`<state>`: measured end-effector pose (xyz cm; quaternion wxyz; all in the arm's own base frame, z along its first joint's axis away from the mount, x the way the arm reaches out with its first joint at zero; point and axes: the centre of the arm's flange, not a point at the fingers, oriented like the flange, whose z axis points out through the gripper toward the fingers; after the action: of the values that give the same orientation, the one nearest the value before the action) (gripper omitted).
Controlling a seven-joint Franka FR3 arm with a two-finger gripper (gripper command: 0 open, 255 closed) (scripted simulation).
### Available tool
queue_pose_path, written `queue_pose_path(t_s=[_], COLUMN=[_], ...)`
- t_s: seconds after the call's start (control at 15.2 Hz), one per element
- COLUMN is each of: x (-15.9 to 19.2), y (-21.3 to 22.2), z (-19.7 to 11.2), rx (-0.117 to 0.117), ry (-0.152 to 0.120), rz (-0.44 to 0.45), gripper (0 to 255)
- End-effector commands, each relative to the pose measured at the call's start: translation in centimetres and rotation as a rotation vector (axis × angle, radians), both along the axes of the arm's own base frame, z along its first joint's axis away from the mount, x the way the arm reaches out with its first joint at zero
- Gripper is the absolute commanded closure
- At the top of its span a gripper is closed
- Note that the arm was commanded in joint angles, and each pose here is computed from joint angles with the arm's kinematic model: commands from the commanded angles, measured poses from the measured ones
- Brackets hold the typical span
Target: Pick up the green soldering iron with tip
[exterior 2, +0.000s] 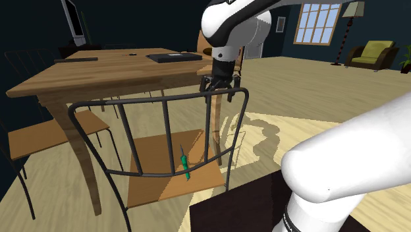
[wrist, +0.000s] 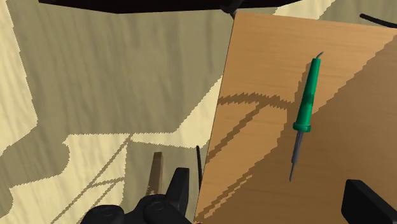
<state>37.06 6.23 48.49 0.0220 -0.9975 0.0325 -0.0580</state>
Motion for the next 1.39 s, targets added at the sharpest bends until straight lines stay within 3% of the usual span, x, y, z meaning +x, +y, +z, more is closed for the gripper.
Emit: queue_pose_path(t_s=[0.0, 1.32], x=[0.6, 7.2], y=[1.2, 12.4], z=[-2.3, -25.1], rx=[0.005, 0.045], ry=[0.001, 0.026], rz=[-0.009, -0.091], gripper=[0, 0])
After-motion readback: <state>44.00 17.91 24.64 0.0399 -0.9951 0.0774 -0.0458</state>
